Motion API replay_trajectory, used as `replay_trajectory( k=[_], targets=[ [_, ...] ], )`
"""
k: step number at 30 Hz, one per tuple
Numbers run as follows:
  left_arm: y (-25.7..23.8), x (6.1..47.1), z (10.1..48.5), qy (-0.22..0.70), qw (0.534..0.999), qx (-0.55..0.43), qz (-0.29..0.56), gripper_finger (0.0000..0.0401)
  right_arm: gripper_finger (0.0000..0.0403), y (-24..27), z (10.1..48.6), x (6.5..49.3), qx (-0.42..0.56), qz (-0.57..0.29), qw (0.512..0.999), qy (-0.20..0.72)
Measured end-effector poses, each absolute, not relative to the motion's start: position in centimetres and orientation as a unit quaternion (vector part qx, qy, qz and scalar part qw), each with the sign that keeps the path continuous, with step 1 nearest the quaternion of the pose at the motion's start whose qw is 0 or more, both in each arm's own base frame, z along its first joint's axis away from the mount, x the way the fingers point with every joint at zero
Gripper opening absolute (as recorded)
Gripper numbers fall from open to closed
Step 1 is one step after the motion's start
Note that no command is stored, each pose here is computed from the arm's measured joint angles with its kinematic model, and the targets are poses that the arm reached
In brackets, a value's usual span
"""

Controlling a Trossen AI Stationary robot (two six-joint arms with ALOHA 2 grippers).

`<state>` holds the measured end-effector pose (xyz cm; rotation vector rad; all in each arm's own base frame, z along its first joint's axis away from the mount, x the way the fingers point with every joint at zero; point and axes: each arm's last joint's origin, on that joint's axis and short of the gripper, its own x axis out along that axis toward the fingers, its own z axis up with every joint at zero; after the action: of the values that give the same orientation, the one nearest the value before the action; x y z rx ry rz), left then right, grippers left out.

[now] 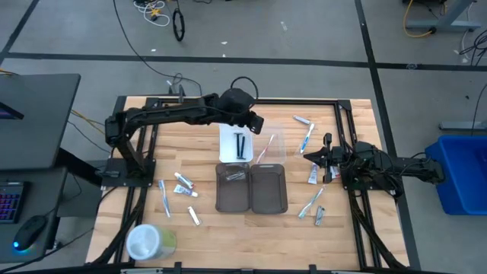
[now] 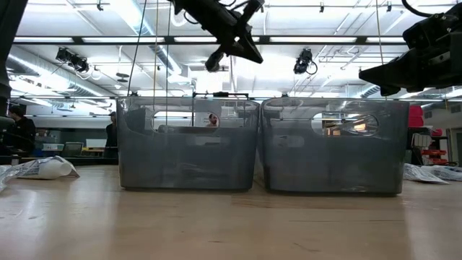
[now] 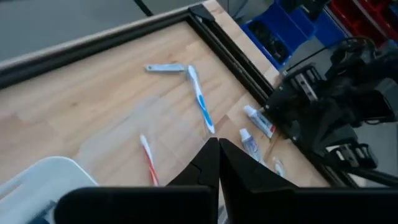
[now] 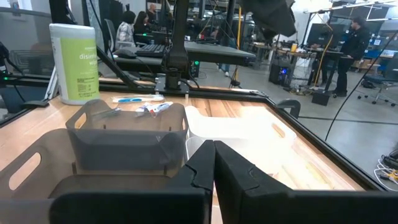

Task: Pick & Place Travel size toiletries
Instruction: Put the silver nail cutter into the left black bin

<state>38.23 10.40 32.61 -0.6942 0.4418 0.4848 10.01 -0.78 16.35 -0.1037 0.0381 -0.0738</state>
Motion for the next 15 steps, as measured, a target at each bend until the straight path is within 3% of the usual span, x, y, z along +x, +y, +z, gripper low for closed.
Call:
replay_trajectory(
  k=[15],
  targets=[
    [8.8, 35.1, 35.0, 0.268, 0.927, -0.182, 0.189, 0.0004, 0.0013, -0.8, 16.4, 10.0, -0.052, -0.037, 0.998, 0.019]
  ],
)
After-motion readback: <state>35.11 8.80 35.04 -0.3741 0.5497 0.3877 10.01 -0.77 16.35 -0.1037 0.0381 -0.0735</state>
